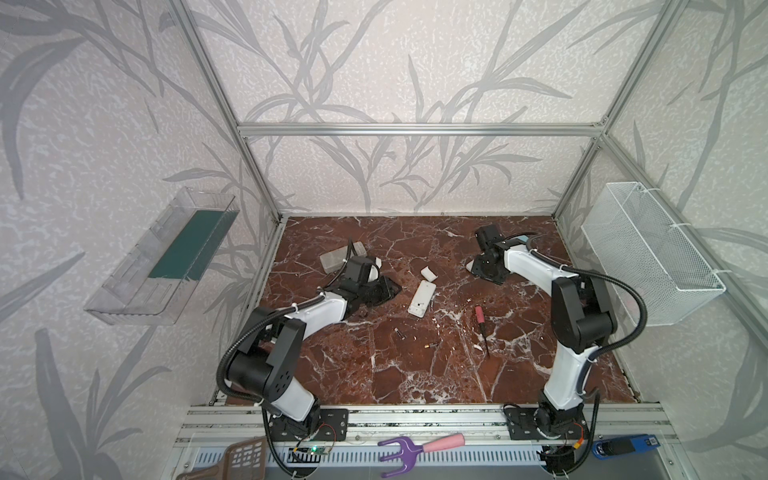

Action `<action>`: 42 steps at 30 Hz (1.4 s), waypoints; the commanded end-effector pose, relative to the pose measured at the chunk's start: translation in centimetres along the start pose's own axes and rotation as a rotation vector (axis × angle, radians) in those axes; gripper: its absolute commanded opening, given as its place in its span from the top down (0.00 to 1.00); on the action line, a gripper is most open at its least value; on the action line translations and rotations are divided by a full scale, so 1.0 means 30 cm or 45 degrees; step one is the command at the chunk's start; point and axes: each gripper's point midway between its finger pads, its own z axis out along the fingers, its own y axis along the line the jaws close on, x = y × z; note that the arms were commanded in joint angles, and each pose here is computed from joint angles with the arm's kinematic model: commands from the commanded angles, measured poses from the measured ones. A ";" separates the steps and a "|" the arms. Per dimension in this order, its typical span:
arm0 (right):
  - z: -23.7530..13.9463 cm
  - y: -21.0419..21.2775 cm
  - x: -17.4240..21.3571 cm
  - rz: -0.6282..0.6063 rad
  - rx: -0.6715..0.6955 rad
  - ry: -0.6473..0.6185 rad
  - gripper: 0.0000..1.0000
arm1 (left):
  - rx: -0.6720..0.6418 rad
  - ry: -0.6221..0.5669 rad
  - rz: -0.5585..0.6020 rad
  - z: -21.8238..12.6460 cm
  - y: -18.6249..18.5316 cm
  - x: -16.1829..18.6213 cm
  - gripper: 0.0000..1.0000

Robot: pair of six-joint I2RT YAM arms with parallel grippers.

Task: Unload the batteries from the remote control
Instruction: 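Grasp the white air-conditioner remote with the right gripper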

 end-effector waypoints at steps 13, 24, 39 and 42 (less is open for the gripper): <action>0.062 0.053 -0.136 0.107 0.036 -0.004 0.31 | -0.025 -0.032 0.057 -0.027 -0.004 -0.004 0.68; 0.081 0.053 -0.180 0.137 0.087 0.030 0.26 | -0.008 -0.034 0.083 -0.019 -0.014 -0.017 0.70; 0.163 0.014 -0.175 0.216 0.156 0.099 0.25 | 0.006 -0.053 0.070 -0.018 0.007 -0.017 0.70; 0.182 0.015 -0.172 0.203 0.160 0.113 0.25 | 0.010 -0.057 0.061 -0.016 0.011 -0.017 0.70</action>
